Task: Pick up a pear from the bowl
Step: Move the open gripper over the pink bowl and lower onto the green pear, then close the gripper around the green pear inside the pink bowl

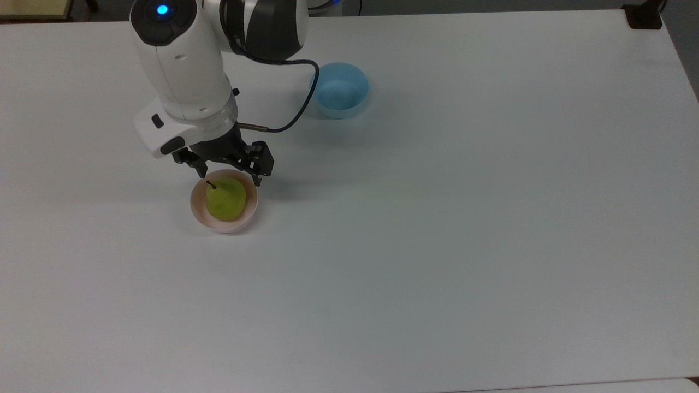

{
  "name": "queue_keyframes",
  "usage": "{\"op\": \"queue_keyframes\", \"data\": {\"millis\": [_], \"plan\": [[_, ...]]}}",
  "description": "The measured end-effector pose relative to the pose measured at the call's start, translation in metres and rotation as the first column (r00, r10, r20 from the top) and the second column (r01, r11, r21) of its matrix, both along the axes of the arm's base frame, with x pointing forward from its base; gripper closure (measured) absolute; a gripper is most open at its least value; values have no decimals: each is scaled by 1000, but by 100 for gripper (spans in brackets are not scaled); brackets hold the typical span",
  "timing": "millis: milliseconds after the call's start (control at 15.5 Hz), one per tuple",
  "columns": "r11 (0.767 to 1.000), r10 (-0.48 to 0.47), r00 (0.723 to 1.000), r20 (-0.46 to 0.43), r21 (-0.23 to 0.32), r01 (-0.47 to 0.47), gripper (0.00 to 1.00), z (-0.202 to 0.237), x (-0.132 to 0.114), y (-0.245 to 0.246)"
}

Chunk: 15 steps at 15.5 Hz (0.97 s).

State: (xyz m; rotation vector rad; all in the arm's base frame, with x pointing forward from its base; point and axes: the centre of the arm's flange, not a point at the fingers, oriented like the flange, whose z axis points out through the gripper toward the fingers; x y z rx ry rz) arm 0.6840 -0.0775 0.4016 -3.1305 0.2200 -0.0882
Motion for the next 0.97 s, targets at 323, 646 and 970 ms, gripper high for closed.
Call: {"op": "queue_keyframes", "data": {"millis": [323,646,970], "plan": [[1000,-18,1000,3,-11,18,0,-24,4,-14],[1000,-12,1000,-5,-26,11,2,-46,8,-16],[999,-22,1000,10,-31,23,29,-54,8,-24]]}}
